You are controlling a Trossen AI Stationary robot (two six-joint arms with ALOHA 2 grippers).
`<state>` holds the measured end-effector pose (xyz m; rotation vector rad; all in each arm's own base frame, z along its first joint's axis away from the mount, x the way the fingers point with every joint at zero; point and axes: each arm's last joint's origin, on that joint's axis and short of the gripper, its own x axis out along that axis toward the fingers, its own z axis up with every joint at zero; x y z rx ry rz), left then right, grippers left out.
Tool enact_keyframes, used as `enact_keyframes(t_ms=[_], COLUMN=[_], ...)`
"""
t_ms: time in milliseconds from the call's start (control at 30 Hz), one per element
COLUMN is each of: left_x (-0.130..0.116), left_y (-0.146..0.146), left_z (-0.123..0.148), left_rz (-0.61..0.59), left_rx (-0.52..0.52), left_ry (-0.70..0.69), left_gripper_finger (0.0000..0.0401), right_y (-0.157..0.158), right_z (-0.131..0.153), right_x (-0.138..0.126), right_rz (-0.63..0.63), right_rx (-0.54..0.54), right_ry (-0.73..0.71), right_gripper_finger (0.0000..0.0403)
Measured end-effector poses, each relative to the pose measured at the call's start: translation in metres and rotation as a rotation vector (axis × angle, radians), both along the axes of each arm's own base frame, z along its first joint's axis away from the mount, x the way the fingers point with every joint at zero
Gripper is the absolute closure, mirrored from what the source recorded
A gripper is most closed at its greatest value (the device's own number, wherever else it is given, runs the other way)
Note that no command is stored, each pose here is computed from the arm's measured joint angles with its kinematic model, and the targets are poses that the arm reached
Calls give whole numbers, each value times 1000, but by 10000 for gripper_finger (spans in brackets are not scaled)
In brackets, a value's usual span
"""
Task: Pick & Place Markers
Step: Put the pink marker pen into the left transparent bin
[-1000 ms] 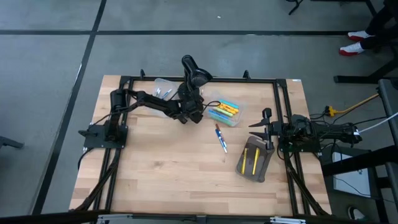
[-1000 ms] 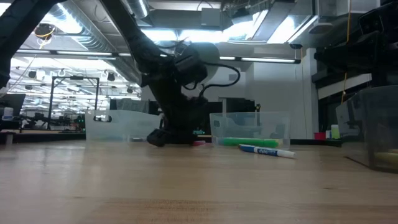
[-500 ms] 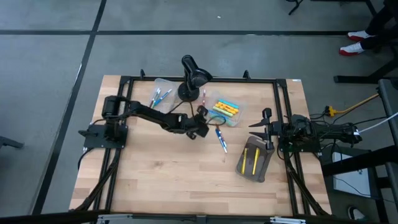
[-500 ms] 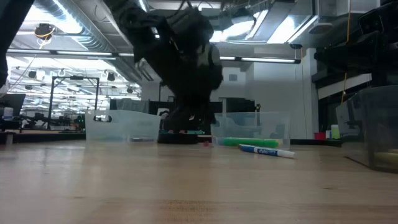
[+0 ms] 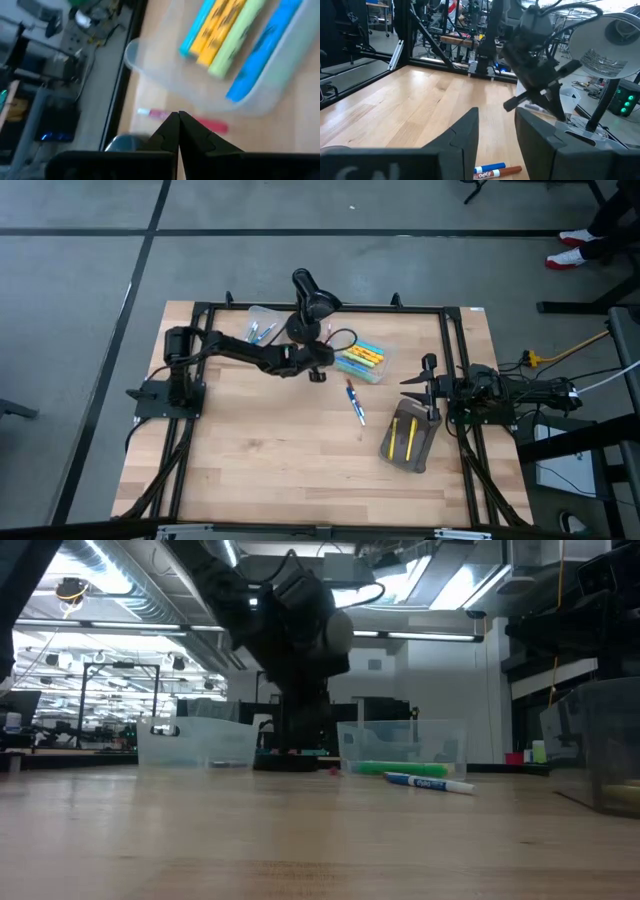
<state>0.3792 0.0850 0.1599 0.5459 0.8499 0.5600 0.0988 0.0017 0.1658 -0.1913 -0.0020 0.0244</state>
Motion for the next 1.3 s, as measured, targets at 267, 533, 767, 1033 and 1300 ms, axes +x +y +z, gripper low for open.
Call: enact_keyframes(t_ms=[267, 533, 767, 1033, 1300], left_x=[15, 20, 10, 0, -24], left_y=[-1, -18, -51, -36, -1], left_z=[15, 36, 38, 15, -14], left_rz=[-202, -225, 185, 331, 518], left_rx=[-46, -108, 58, -209, -392], left_ry=[-215, -424, -396, -421, -515], left_gripper_finger=[399, 398, 395, 315, 239], right_y=[0, 0, 0, 0, 0], right_z=[0, 0, 0, 0, 0], right_x=[0, 0, 0, 0, 0], right_rz=[0, 0, 0, 0, 0], right_rx=[0, 0, 0, 0, 0], right_ry=[0, 0, 0, 0, 0], right_gripper_finger=[276, 276, 276, 276, 276])
